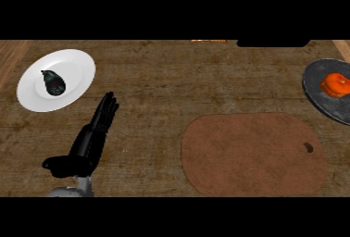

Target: Pick the squash from the cutting board and place it in the pan

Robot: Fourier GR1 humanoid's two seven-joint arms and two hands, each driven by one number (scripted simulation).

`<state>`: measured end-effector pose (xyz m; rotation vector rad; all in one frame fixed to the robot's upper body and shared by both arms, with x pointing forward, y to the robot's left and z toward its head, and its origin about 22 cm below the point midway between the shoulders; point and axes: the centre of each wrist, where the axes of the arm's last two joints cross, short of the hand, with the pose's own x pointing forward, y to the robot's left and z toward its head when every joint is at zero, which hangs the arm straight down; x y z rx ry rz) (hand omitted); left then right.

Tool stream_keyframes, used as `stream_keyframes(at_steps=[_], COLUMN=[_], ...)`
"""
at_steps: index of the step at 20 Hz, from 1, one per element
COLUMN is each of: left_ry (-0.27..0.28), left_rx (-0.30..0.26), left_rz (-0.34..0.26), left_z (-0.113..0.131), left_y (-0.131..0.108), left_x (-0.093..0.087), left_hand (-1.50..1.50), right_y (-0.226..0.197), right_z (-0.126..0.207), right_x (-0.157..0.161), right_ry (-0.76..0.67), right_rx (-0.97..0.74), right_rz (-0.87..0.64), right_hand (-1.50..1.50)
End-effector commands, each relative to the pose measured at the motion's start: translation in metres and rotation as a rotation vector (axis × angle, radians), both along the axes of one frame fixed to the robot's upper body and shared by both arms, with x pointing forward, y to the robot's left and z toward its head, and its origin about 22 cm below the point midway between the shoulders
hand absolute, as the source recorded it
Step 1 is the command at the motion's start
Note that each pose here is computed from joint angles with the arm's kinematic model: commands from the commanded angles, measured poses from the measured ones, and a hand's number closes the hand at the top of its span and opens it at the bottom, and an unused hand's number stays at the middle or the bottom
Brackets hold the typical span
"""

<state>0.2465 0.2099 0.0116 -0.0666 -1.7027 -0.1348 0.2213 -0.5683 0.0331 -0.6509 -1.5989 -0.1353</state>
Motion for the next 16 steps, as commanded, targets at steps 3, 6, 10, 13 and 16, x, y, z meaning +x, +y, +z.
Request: stream_keyframes(at_steps=[3, 6, 10, 13, 16], left_ry=[0.016, 0.001, 0.013, 0.011, 0.011], left_rx=[-0.007, -0.012, -0.006, -0.007, -0.006], left_rz=[0.009, -0.006, 0.001, 0.003, -0.006], left_z=[-0.02, -0.001, -0.009, 0.006, 0.006], left_y=[-0.008, -0.013, -0.014, -0.002, -0.005], left_x=[-0.006, -0.001, -0.014, -0.001, 0.003], left_hand=[0.0, 0.0, 0.0, 0.0, 0.0], right_y=[0.001, 0.008, -0.002, 0.009, -0.007], right_z=[-0.006, -0.005, -0.01, -0.014, -0.003], right_x=[-0.011, 0.006, -0.018, -0.005, -0.027], right_ry=[0.022, 0.023, 0.067, 0.066, 0.083], right_rx=[-0.015, -0.05, -0.07, -0.069, -0.075], right_rz=[0.028, 0.02, -0.005, 0.001, 0.013], right_hand=[-1.5, -1.5, -1.5, -1.5, -1.5])
